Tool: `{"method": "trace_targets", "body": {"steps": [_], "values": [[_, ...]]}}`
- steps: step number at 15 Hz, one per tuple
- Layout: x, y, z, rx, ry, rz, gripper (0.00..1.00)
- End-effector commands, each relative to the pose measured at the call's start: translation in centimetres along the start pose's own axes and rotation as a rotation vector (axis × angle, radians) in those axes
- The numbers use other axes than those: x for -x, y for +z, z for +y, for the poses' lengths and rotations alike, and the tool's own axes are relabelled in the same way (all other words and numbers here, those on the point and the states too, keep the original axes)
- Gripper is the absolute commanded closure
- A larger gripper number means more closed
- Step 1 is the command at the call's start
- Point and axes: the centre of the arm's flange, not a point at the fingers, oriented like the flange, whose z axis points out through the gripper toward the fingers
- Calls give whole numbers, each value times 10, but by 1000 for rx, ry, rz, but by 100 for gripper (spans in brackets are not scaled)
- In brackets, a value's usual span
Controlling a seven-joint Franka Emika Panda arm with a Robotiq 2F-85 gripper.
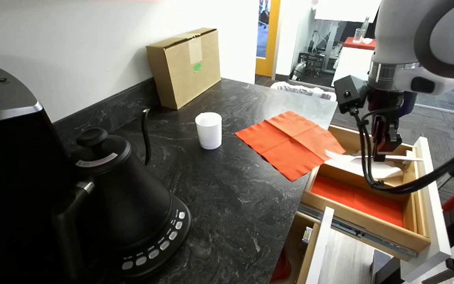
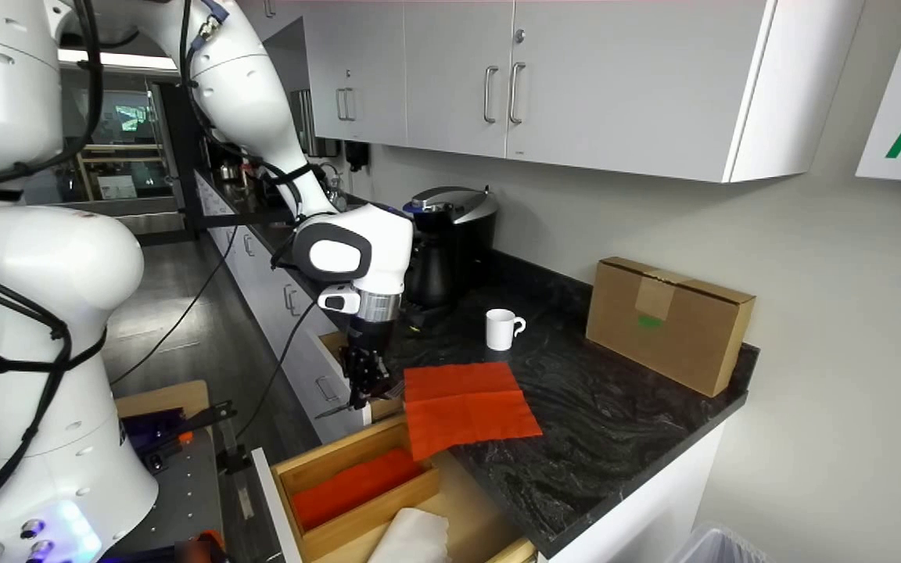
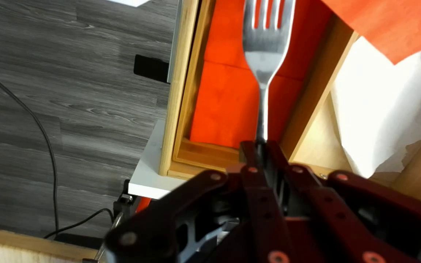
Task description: Put the fork in the open drawer on the right
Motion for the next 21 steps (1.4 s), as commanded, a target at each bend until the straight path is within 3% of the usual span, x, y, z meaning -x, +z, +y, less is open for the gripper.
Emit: {"method": "trace_targets", "body": {"steps": [1, 5, 7, 16, 18, 19, 21], "values": [[0, -9, 9, -1, 24, 2, 95], [-3, -6, 12, -7, 24, 6, 95], [-4, -5, 13, -7, 30, 11, 64], [-8, -4, 18, 8, 4, 9, 7], [-8, -5, 20, 9, -21, 10, 0], [1, 4, 13, -15, 4, 8, 13], [1, 4, 15, -16, -5, 8, 0]]}}
